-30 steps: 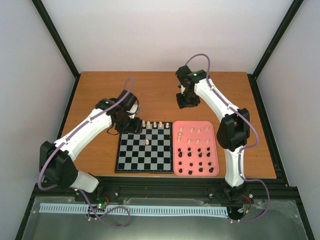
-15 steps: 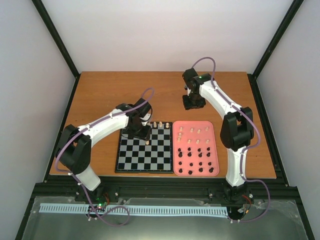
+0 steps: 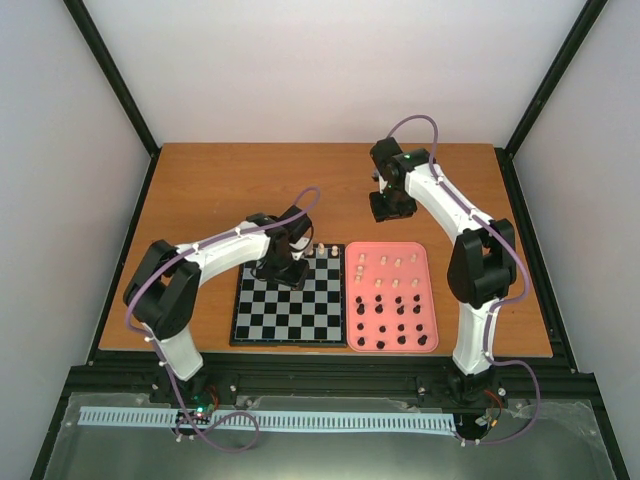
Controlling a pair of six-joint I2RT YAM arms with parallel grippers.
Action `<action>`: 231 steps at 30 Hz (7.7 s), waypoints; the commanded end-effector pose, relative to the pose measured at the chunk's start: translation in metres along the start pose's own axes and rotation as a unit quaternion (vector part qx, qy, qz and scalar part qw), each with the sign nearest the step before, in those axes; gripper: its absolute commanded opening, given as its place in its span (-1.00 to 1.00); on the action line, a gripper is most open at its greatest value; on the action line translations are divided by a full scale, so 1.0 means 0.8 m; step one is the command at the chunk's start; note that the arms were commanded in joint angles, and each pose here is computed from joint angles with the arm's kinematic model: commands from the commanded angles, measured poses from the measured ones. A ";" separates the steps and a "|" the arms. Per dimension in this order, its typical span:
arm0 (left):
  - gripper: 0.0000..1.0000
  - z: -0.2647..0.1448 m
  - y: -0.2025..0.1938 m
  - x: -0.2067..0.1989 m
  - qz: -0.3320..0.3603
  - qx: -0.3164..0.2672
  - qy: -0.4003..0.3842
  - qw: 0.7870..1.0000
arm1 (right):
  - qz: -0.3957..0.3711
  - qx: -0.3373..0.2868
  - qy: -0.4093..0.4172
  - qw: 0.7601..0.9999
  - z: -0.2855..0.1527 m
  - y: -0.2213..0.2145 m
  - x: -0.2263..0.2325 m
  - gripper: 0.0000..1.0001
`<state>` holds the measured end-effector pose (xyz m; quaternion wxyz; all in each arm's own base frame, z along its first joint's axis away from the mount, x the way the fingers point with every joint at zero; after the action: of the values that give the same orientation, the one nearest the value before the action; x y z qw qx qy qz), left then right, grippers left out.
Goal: Set up the chess pieces on the board
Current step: Pick up the chess piece from the chessboard, then place the chess piece on the chessboard, then pick up the chess piece from the storage box, then place the chess piece on the chessboard.
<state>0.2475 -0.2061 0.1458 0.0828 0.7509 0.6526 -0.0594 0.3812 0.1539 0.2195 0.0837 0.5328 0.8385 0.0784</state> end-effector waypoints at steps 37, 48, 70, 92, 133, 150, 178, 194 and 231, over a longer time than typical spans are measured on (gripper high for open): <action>-0.78 -0.078 0.045 0.067 -0.066 -0.087 0.065 0.992 | -0.003 -0.006 -0.006 1.000 -0.010 -0.003 -0.006 -0.09; -0.79 -0.074 0.105 0.115 -0.121 -0.109 0.110 0.980 | -0.004 0.001 -0.005 1.000 -0.004 -0.002 -0.007 -0.09; -0.78 -0.027 0.124 0.113 -0.125 -0.066 0.093 0.986 | 0.000 0.011 0.013 1.000 0.011 0.005 -0.010 -0.09; -0.66 -0.011 0.128 0.115 -0.130 -0.056 0.094 0.985 | 0.001 0.016 0.013 1.000 0.013 0.002 -0.013 -0.09; 0.21 -0.105 0.073 -0.142 0.136 -0.098 -0.052 0.984 | 0.069 0.008 -0.003 0.998 0.020 0.000 -0.058 0.01; 0.05 -0.004 0.073 -0.199 0.178 -0.024 -0.035 0.983 | 0.102 0.014 0.001 0.995 0.040 -0.020 -0.094 0.01; -0.39 0.054 0.098 -0.204 0.149 -0.028 0.002 0.989 | 0.110 0.000 0.024 0.994 0.037 -0.026 -0.102 0.01; -0.86 0.049 0.100 -0.201 0.148 -0.036 0.016 0.988 | 0.112 -0.002 0.021 0.994 0.033 -0.028 -0.103 0.01; -0.81 -0.071 0.108 0.132 -0.149 -0.099 0.120 0.976 | 0.112 0.033 0.014 0.993 0.034 -0.072 -0.093 0.00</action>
<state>0.3395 -0.1014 0.1865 0.0336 0.6468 0.7574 0.0833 0.3685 0.0677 0.1830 0.0398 0.6225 0.7784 0.0714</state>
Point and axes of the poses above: each gripper's point midway between its finger pads, its own z axis out along the fingers, its own x axis along the line the jaws close on, y = z × x, the point moved 9 cm from there along -z, back along the fingers, and after that the axes turned 13 degrees about -z, right-handed, at the moved point
